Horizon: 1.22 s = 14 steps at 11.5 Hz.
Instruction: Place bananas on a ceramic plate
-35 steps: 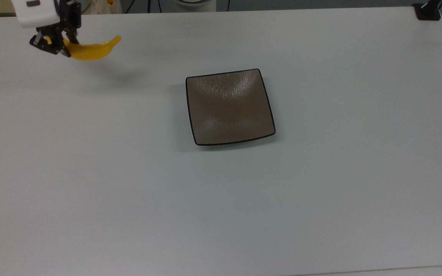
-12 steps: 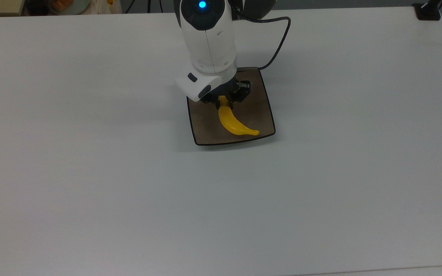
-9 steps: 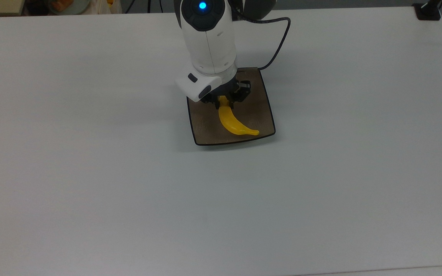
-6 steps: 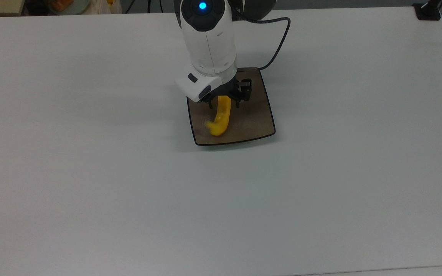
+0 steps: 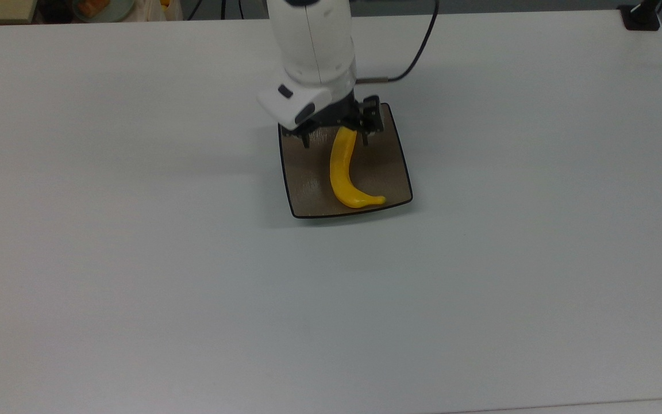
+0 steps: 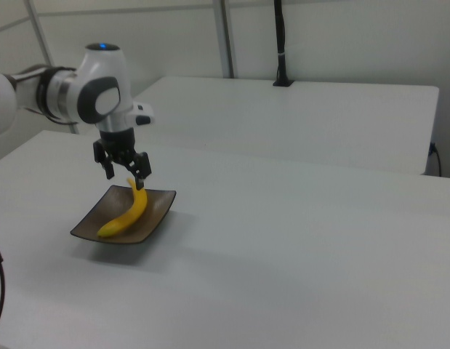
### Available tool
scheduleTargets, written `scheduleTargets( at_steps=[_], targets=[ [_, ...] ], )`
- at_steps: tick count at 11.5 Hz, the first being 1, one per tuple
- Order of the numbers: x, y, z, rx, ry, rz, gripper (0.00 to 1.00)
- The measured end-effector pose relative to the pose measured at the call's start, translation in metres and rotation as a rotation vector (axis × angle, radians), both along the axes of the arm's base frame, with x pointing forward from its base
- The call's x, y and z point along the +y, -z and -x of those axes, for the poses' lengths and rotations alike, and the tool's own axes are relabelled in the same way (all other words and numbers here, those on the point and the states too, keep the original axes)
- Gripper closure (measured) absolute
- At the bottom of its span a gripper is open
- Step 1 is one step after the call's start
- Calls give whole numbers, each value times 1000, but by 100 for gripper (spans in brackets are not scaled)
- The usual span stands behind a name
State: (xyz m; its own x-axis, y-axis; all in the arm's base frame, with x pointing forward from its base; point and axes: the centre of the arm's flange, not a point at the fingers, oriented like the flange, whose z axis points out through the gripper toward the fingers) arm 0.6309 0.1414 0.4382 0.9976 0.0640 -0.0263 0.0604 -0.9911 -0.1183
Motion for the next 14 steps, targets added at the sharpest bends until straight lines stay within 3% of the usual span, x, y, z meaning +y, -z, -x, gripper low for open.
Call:
scheduleTargets(
  at_steps=[4,7,12,14],
  targets=[
    [-38,-127,56,-13,13,30,0],
    [-73,-178,99,28,52,47,0],
    [-135,-188,100,3,162,49,0],
    [-144,-185,92,-53,129,44,0]
  ],
)
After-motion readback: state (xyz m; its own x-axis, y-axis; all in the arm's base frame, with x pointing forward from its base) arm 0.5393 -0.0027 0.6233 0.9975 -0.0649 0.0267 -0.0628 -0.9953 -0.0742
